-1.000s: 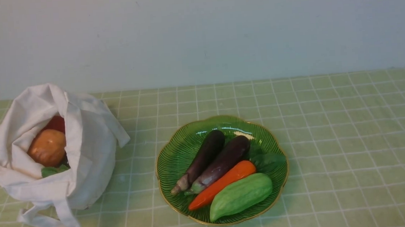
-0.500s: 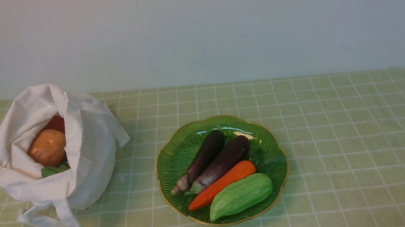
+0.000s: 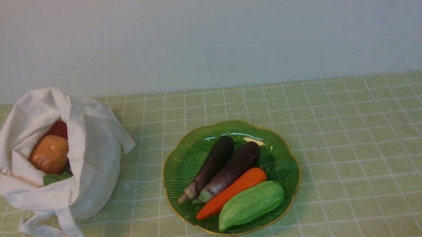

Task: Take vegetables from bag on green coffee tablecloth place on plate.

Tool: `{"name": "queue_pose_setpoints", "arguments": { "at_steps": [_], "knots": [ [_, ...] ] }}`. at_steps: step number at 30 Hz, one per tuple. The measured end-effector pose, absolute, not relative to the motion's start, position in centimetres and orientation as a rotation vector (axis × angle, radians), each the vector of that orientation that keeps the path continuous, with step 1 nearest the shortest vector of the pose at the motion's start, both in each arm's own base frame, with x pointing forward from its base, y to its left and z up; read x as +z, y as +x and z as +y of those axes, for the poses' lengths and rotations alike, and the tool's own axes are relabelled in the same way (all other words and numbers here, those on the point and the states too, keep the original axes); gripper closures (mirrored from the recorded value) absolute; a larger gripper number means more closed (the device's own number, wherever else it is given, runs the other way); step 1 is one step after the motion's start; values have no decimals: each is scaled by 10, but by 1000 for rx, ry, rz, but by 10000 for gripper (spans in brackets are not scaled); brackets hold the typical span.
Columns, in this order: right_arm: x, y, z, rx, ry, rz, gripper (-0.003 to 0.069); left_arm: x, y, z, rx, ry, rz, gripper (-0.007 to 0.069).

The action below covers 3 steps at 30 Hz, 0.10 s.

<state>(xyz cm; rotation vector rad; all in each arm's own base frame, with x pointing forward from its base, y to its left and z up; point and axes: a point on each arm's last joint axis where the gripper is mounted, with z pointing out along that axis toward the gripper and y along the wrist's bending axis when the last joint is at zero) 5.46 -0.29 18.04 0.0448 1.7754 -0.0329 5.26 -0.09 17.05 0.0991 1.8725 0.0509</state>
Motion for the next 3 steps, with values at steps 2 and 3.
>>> {"name": "queue_pose_setpoints", "arguments": {
  "at_steps": [2,3],
  "knots": [
    [180,55,-3,-33,45,1775,675,170,53,-1,51,99,1873,630],
    [180,55,-3,-33,45,1775,675,170,53,-1,51,99,1873,630]
  ]
}}
